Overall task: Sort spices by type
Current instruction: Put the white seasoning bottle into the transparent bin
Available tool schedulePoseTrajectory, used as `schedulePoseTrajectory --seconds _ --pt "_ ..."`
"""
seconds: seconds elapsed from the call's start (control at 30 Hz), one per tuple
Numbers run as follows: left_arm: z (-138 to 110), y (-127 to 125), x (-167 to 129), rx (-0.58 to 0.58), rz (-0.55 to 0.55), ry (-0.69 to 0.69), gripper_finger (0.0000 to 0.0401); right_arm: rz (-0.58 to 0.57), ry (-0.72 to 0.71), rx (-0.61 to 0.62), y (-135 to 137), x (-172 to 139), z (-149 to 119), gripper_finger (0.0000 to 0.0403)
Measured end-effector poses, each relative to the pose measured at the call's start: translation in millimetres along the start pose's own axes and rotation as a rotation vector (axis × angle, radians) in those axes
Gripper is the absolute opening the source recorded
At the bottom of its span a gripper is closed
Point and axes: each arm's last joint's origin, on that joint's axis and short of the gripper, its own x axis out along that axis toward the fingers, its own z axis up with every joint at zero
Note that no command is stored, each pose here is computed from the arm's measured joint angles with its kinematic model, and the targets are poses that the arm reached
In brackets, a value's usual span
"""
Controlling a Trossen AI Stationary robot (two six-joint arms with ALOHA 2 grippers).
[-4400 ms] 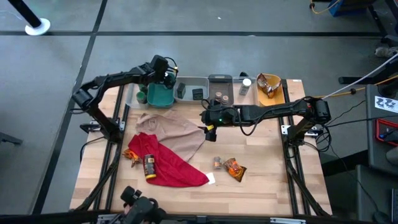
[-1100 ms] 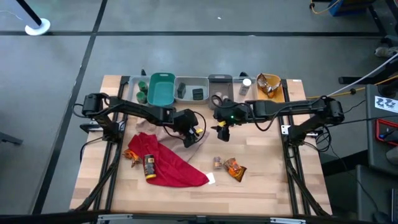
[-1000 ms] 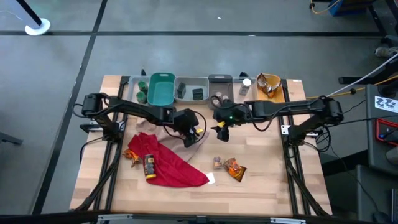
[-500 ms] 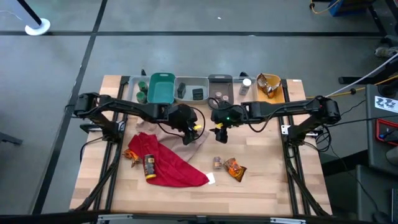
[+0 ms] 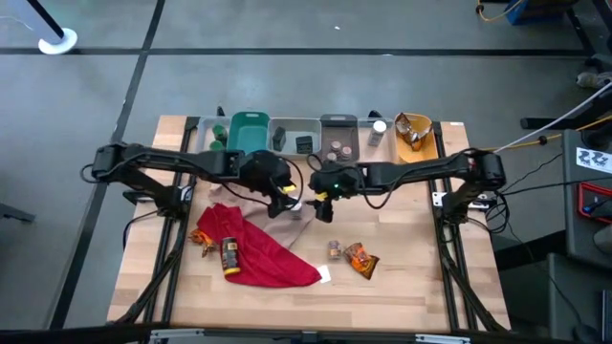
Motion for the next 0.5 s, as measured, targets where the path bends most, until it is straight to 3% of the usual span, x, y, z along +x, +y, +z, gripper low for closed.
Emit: schedulePoseTrajectory --seconds 0.3,0.5 --pt "-6 2 -31 -0.002 0.067 0.037 0.0255 0.084 -0.070 -0.077 4 30 0 0.0276" --pt "-7 2 -34 0.014 0.072 0.043 0.0255 0.089 -0.109 -0.082 5 36 2 0.0276"
